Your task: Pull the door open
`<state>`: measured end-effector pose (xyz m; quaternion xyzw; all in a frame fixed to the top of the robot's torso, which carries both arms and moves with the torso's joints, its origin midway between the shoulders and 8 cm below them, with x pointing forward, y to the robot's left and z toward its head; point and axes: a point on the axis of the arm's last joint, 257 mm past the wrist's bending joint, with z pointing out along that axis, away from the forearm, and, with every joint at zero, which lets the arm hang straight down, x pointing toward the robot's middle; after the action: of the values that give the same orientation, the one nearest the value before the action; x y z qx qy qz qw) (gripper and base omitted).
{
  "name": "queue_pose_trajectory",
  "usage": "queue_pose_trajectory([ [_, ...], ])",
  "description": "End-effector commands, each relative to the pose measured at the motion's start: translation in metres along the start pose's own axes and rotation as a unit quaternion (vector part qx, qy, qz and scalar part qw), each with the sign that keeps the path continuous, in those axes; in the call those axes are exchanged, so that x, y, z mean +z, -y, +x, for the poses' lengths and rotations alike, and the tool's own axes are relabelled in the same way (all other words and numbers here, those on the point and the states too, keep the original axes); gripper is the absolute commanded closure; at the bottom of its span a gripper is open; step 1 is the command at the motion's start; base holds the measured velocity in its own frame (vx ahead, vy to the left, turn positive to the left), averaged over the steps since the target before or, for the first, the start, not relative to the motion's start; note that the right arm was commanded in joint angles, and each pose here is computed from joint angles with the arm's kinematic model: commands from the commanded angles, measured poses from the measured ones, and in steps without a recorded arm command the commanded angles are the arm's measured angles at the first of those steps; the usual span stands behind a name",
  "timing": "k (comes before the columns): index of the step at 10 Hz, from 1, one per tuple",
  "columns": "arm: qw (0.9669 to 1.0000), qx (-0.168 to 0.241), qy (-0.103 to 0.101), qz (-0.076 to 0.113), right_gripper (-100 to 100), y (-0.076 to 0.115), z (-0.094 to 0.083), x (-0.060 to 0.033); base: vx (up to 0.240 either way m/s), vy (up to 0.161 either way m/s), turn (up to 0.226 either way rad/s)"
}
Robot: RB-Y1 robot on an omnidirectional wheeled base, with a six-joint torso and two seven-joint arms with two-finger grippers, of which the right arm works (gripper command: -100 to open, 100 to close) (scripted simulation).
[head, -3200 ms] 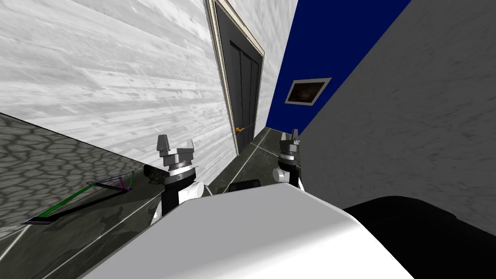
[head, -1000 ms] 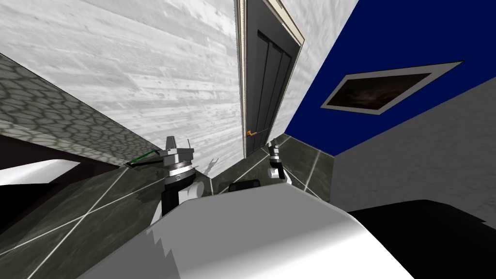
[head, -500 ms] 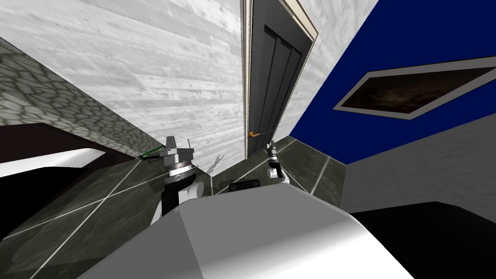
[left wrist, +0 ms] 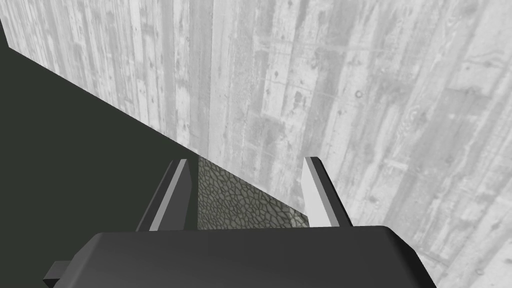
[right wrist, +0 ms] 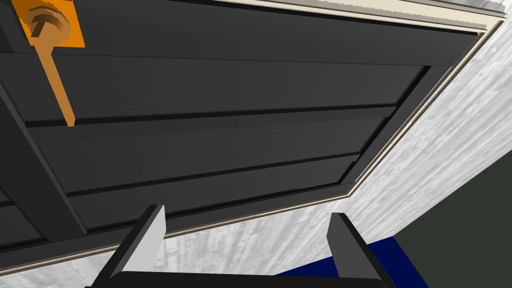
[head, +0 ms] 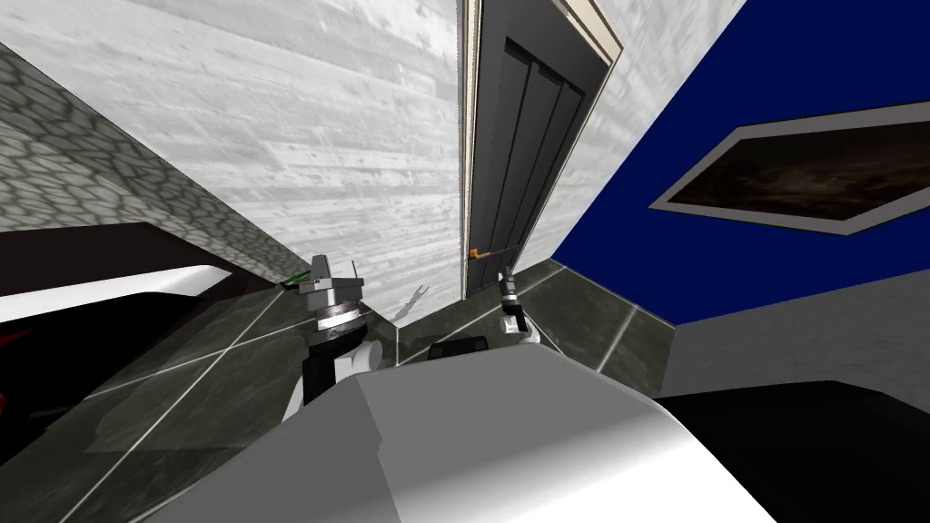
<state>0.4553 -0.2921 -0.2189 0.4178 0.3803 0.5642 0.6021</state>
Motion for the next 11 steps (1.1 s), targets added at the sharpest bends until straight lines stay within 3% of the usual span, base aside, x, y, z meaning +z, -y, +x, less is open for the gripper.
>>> queue_pose_trajectory([
  [1, 0.9999, 0.001, -0.002, 0.012, -100, 0.013, -0.002, -0.0016, 0.040, -0.055, 0.085],
  [11, 0.9974, 0.001, -0.006, 0.073, -100, 0.075, -0.012, -0.0131, 0.029, -0.065, 0.126],
])
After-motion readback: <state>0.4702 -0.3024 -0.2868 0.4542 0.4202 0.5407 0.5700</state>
